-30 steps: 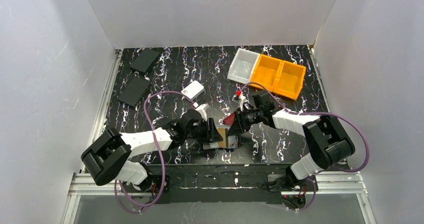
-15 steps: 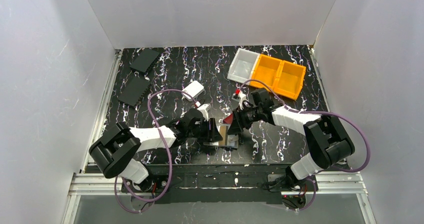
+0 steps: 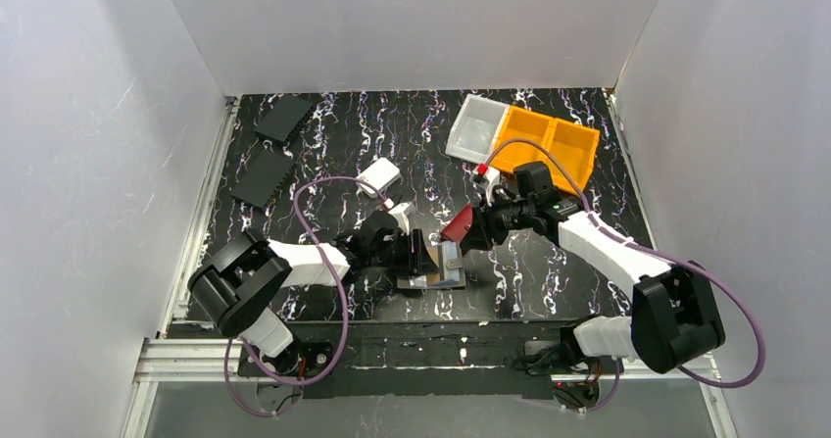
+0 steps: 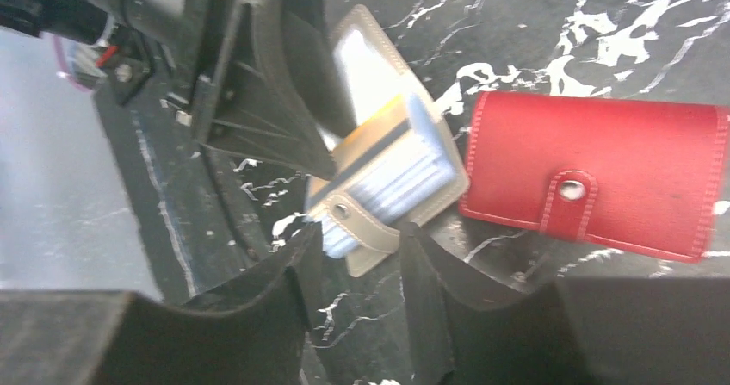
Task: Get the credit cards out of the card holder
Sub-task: Place the card holder at the center of the board.
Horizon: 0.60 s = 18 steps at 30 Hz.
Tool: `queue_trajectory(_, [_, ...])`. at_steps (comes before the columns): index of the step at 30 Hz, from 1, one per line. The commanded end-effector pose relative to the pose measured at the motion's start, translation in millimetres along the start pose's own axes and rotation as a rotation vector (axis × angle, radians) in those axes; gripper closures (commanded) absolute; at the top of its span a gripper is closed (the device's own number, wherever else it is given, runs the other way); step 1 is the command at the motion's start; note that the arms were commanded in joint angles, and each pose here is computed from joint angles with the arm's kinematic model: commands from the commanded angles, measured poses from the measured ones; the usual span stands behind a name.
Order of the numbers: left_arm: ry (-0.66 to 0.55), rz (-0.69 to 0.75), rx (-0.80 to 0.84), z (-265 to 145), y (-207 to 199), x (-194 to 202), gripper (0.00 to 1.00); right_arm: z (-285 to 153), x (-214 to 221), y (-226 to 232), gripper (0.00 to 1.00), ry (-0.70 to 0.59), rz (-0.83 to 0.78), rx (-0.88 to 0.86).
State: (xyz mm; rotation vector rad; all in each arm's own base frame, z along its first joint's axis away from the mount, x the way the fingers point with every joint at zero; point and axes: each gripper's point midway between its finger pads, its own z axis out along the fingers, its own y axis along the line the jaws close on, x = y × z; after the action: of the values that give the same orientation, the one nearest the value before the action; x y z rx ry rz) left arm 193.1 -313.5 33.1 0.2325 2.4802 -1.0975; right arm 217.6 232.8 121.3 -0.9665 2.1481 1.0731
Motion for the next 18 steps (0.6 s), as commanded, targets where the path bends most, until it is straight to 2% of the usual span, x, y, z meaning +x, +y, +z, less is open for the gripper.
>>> queue_trajectory(1, [-0.006, -0.038, 0.0, 2, 2, -2, 0.58, 11, -5, 25, 0.59, -0.005, 0.063, -0.152])
queue_trajectory(5, [-0.016, -0.069, -0.029, -1, 10, 2, 0.58, 31, -8, 32, 0.69, 0.06, 0.058, -0.174])
queue_trajectory(10, [-0.018, -0.083, -0.036, -3, 13, 5, 0.58, 58, 7, 22, 0.8, 0.213, 0.03, -0.079])
queue_trajectory(18, [-0.028, -0.083, -0.028, -7, 10, 4, 0.58, 58, 38, -5, 0.83, 0.301, 0.034, 0.103])
